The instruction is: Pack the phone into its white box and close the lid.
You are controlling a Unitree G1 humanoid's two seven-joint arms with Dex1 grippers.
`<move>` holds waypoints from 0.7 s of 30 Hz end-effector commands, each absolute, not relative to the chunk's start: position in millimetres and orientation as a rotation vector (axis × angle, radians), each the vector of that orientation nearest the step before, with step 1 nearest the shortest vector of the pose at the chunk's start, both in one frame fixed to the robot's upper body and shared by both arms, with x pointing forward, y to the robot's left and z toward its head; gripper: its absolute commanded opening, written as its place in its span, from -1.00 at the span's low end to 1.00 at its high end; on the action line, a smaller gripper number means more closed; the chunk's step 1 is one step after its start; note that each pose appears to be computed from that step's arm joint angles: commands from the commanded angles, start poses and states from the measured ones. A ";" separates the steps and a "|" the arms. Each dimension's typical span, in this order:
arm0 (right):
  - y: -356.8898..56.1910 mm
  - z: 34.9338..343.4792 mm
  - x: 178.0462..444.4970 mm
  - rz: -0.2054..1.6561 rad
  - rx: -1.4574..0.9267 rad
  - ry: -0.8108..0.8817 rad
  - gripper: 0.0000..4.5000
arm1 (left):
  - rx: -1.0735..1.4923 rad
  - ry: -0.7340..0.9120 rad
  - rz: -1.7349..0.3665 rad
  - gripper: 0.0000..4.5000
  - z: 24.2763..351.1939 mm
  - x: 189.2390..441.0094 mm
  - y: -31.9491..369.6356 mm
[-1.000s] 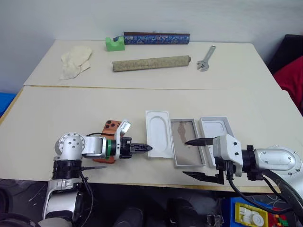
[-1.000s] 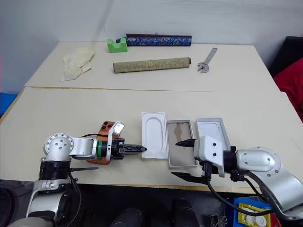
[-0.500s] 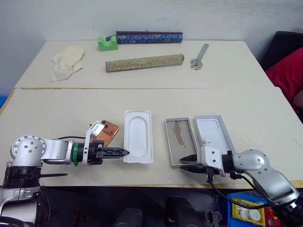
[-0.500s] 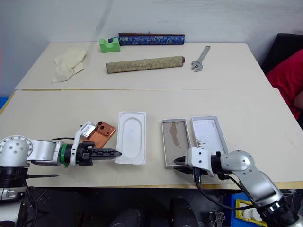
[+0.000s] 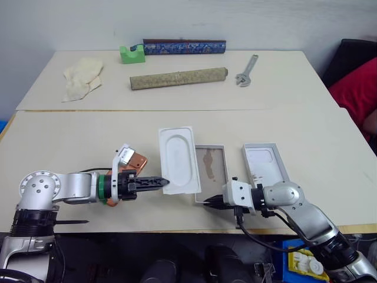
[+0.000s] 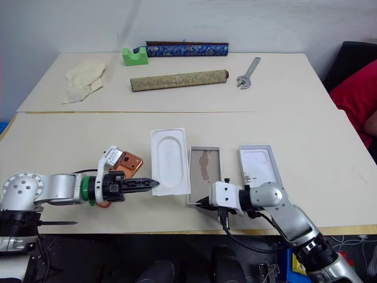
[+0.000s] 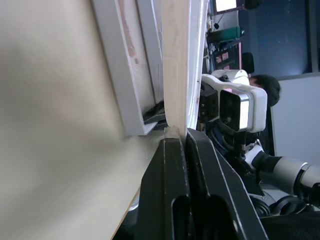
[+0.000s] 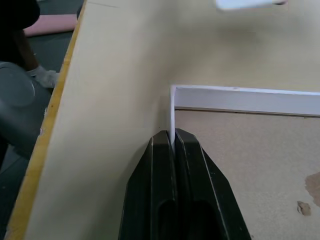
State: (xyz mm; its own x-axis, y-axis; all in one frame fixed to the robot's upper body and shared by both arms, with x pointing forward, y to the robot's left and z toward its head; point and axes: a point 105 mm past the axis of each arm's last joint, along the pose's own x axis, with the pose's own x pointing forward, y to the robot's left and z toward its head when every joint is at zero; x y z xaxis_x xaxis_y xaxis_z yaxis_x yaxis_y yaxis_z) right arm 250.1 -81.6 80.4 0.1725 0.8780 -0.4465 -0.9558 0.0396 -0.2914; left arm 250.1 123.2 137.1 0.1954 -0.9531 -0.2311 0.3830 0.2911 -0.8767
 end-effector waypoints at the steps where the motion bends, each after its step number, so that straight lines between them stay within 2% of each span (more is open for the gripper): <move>1: -82.5 91.6 242.8 1.399 -0.563 0.142 -0.59 | -0.767 0.918 -1.129 -1.00 143.3 249.6 107.6; 7: -108.2 143.0 209.6 1.356 -0.477 0.109 0.39 | -0.739 0.973 -1.151 -1.00 134.3 256.8 79.0; 8: -115.7 150.4 203.9 1.343 -0.459 0.119 0.48 | -0.734 0.982 -1.158 -1.00 133.3 257.6 75.1; 13: -147.4 169.8 191.7 1.219 -0.418 0.166 0.48 | -0.705 1.032 -1.154 -1.00 124.8 265.5 61.9; 21: -149.4 170.2 195.2 1.137 -0.389 0.163 0.48 | -0.655 1.101 -1.121 -1.00 109.2 272.2 58.5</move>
